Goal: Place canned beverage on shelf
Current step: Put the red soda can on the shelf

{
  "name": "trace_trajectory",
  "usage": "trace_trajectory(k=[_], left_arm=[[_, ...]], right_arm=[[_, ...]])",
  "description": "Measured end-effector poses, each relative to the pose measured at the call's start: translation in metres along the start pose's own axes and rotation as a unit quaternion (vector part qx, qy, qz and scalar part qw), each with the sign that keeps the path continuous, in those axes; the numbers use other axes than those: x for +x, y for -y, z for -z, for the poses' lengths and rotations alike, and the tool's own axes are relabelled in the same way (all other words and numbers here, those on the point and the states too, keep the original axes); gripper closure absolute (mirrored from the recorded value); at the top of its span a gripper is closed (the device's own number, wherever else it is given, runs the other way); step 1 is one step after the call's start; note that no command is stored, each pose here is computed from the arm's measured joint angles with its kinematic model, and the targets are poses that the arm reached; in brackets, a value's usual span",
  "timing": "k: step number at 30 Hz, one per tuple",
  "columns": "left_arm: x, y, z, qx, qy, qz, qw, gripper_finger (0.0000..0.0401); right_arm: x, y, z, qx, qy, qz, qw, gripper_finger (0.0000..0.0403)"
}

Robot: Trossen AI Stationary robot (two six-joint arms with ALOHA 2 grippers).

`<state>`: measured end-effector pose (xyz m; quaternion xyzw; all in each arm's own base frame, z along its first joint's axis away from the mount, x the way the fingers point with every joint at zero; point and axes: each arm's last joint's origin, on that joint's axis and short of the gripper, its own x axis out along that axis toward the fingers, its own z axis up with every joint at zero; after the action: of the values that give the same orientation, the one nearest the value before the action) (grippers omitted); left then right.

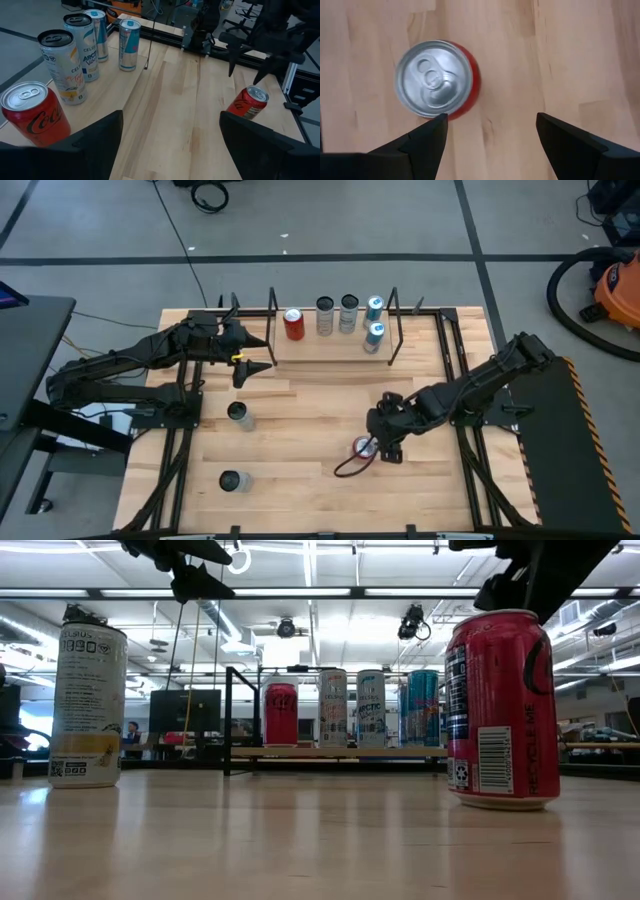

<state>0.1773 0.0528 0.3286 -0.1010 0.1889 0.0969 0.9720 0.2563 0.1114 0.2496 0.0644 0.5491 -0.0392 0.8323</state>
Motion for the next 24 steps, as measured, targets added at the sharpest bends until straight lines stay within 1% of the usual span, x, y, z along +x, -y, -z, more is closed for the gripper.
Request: trace_trajectory(k=[8, 10, 15, 18, 20, 21, 24], left_arm=[[0.000, 0.000, 0.000, 0.000, 0.000, 0.000, 1.000, 0.0069], [0.000, 0.000, 0.000, 0.000, 0.000, 0.000, 1.000, 0.0069], [0.000, 0.000, 0.000, 0.000, 0.000, 0.000, 1.000, 0.0069], [0.000, 0.000, 0.000, 0.000, 0.000, 0.000, 1.000, 0.0069], [0.000, 0.000, 0.000, -0.001, 0.000, 0.000, 1.000, 0.0069], [0.000, 0.000, 0.000, -0.001, 0.000, 0.000, 1.000, 0.0069], [0.000, 0.000, 0.000, -0.001, 0.000, 0.000, 1.000, 0.0069]], right_arm=[[-0.001, -0.007, 0.000, 0.033, 0.016, -0.014, 0.999, 0.0091], [-0.001, -0.009, 0.000, 0.033, 0.019, -0.018, 0.999, 0.0091], [-0.004, -0.012, -0.003, -0.024, 0.022, -0.033, 0.999, 0.0091], [-0.008, -0.016, -0.009, -0.074, 0.047, -0.063, 0.994, 0.0091], [-0.008, -0.017, -0.009, -0.109, 0.043, -0.072, 0.990, 0.0091], [-0.007, -0.017, -0.008, -0.120, 0.044, -0.071, 0.989, 0.0091], [-0.003, -0.015, -0.006, -0.125, 0.041, -0.065, 0.989, 0.0091]])
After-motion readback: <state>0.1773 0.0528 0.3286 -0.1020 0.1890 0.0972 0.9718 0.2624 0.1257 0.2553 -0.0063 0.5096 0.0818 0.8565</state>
